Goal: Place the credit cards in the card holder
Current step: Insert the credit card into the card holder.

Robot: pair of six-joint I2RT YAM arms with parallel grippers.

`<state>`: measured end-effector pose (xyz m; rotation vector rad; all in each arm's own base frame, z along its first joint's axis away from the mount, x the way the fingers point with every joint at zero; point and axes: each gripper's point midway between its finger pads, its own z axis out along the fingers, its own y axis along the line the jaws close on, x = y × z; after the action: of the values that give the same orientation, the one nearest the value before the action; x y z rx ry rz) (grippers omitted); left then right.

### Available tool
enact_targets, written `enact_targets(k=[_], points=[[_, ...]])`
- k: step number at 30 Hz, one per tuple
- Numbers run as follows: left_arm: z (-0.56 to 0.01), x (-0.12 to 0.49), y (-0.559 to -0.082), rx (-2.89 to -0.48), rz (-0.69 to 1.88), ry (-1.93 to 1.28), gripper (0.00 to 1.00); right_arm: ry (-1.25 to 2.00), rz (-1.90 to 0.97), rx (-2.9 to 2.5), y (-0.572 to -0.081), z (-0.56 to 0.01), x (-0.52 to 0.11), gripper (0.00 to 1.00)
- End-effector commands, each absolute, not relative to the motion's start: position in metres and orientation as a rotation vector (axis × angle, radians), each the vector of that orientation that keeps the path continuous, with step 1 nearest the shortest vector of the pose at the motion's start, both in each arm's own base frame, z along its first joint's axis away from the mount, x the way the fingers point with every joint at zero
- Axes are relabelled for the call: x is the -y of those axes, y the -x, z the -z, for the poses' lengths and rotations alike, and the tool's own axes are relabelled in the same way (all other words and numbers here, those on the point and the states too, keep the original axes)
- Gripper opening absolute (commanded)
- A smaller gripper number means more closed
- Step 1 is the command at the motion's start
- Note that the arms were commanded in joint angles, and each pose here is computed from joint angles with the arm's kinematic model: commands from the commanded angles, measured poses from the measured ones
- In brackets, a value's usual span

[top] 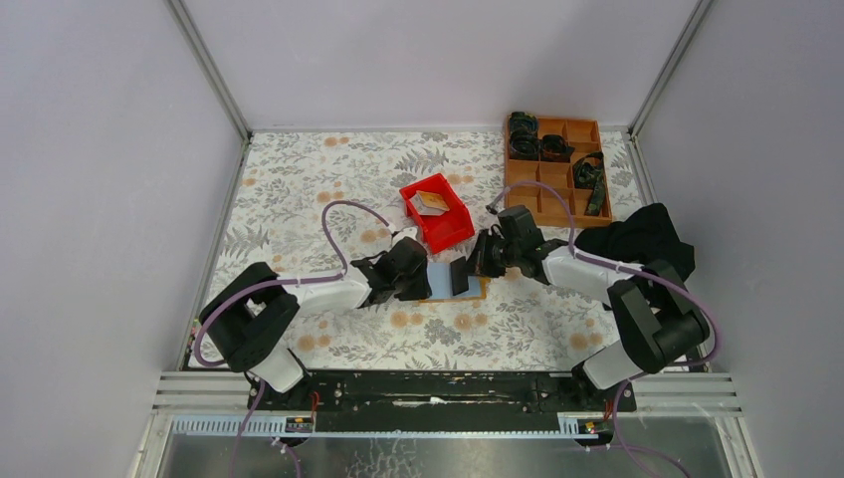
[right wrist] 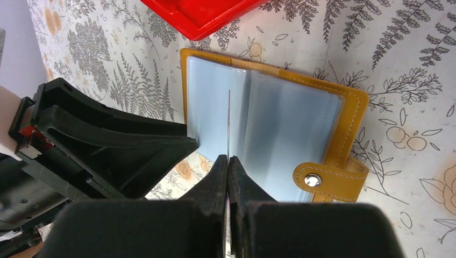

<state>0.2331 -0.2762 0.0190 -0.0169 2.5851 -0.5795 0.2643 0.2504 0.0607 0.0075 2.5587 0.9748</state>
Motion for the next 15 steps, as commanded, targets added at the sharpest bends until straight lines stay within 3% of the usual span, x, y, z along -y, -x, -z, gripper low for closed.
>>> enact_targets(k=[1,15], points=[[-0.006,0.274,-0.226,-2.609,0.568,0.001,0.34,0.007,-1.051,-2.503,-0.27,-0.066,-0.26,0.0],[0.001,0.264,-0.218,-2.645,0.517,-0.027,0.34,-0.023,-1.087,-2.502,-0.266,-0.045,-0.261,0.0]])
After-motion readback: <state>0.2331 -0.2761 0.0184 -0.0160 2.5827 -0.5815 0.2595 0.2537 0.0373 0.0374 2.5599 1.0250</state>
